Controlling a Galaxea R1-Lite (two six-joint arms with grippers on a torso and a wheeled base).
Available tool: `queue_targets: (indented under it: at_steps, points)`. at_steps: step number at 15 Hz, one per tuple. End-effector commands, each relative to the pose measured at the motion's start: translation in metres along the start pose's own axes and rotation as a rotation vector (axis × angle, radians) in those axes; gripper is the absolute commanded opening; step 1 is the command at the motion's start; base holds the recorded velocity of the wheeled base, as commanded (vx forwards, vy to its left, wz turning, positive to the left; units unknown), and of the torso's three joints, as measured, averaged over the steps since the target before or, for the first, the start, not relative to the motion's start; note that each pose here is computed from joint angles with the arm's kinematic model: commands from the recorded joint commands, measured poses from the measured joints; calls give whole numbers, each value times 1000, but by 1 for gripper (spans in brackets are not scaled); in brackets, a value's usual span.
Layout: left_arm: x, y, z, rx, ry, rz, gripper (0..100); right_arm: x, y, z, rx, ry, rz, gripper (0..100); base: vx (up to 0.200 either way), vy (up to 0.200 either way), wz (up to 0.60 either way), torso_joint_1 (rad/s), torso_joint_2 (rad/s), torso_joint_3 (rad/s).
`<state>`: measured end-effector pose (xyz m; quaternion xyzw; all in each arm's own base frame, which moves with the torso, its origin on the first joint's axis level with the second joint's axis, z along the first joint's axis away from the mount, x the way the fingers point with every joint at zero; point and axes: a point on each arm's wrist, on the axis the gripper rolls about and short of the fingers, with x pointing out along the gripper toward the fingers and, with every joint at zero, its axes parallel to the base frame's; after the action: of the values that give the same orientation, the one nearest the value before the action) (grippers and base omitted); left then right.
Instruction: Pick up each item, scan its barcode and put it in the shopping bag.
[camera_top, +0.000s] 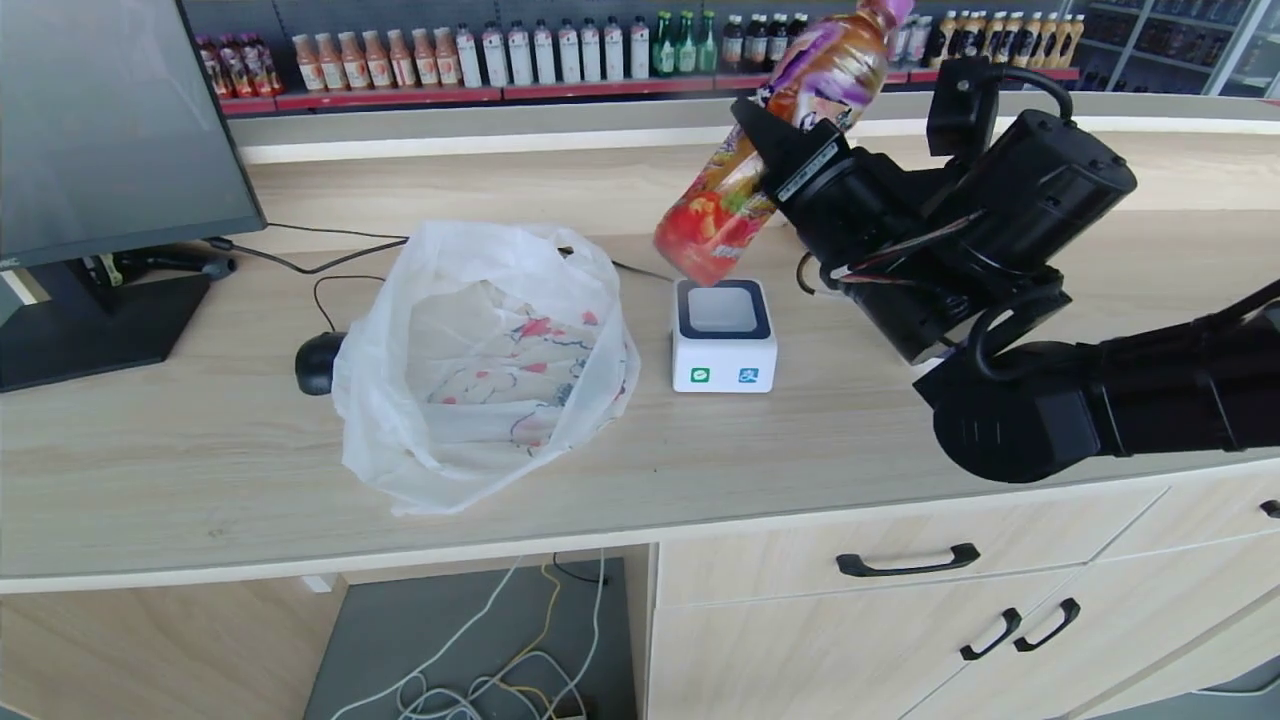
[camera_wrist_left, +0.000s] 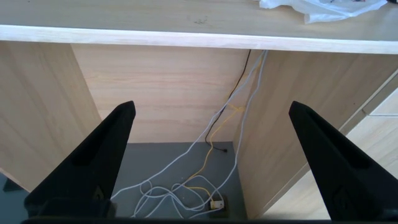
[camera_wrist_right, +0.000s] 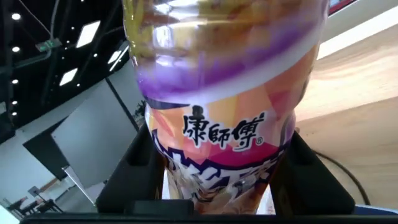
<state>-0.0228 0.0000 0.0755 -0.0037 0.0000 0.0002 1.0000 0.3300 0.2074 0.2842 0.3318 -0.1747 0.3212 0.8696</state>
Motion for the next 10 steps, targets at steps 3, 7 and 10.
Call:
queue_targets:
  at_steps: [3, 7, 10]
  points:
    - [0, 0, 0, 0, 0, 1, 100, 2, -4, -3, 204, -4, -10, 0, 0, 0, 0, 0, 0, 0]
    - [0, 0, 0, 0, 0, 1, 100, 4, -30, -17, 361, -9, -90, 0, 0, 0, 0, 0, 0, 0]
    - [0, 0, 0, 0, 0, 1, 100, 6, -50, -30, 460, -5, -128, 0, 0, 0, 0, 0, 0, 0]
